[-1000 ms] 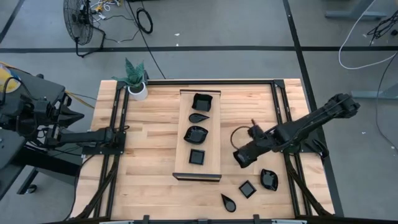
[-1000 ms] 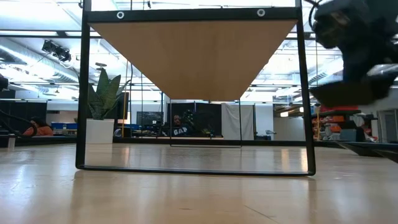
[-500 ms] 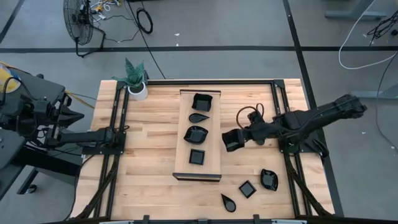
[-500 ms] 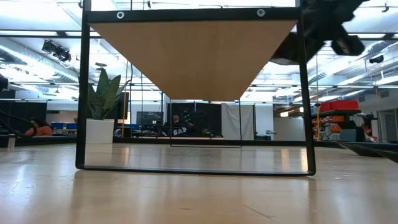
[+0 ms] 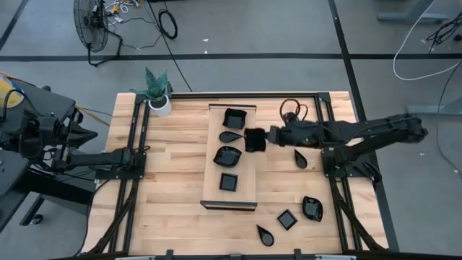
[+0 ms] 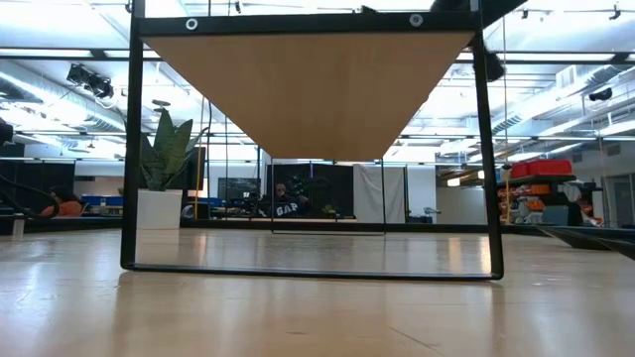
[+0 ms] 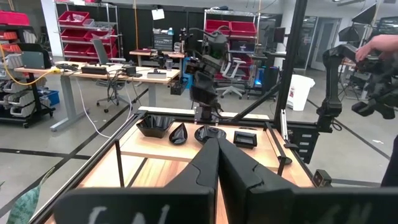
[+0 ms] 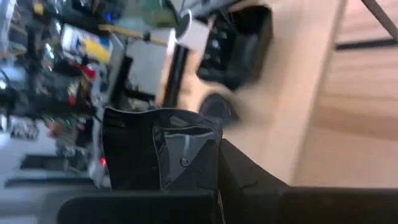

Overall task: Pick & Place Mini shaped plates
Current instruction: Stack the distorted square plate on top of the distorted square plate on the shelf

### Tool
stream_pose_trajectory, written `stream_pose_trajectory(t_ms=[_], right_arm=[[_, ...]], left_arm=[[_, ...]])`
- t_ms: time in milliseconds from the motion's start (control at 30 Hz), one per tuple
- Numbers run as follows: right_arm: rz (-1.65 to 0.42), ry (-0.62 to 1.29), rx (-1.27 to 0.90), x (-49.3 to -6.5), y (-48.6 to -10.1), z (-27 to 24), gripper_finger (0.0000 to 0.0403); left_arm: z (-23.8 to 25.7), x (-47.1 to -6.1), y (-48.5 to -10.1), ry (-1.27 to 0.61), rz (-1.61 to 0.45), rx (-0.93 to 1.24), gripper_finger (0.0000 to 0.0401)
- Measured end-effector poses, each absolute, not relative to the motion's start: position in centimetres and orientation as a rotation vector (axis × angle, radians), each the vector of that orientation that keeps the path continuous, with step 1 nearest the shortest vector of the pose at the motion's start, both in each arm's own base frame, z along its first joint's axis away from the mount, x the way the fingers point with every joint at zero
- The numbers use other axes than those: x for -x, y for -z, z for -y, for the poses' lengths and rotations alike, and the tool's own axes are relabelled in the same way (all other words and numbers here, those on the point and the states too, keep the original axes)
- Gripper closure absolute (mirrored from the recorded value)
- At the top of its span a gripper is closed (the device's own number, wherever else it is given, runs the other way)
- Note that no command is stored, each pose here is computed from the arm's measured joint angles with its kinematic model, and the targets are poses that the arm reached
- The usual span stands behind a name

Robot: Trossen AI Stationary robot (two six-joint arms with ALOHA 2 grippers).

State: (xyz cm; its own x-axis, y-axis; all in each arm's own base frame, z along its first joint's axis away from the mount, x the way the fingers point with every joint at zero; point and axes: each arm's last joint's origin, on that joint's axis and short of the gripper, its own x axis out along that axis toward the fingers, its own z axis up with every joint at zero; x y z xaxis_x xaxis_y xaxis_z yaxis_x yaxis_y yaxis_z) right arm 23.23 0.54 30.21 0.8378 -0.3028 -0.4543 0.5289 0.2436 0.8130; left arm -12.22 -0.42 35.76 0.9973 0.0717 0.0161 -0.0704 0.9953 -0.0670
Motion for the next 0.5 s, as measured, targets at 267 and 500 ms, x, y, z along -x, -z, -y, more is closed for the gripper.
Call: stream_pose_trajectory(t_ms=[267, 500], right_arm=[[-0.126, 0.646, -1.24, -25.5, -32.0, 2.9, 0.0403], [-0.09, 0.701, -1.282, -28.2, -32.9, 5.6, 0.0403]], left_arm=[[0.4, 12.2, -35.8, -0.071, 0.018, 0.066, 0.0387], [0.4, 12.2, -35.8, -0.071, 0.019, 0.067, 0.0387]])
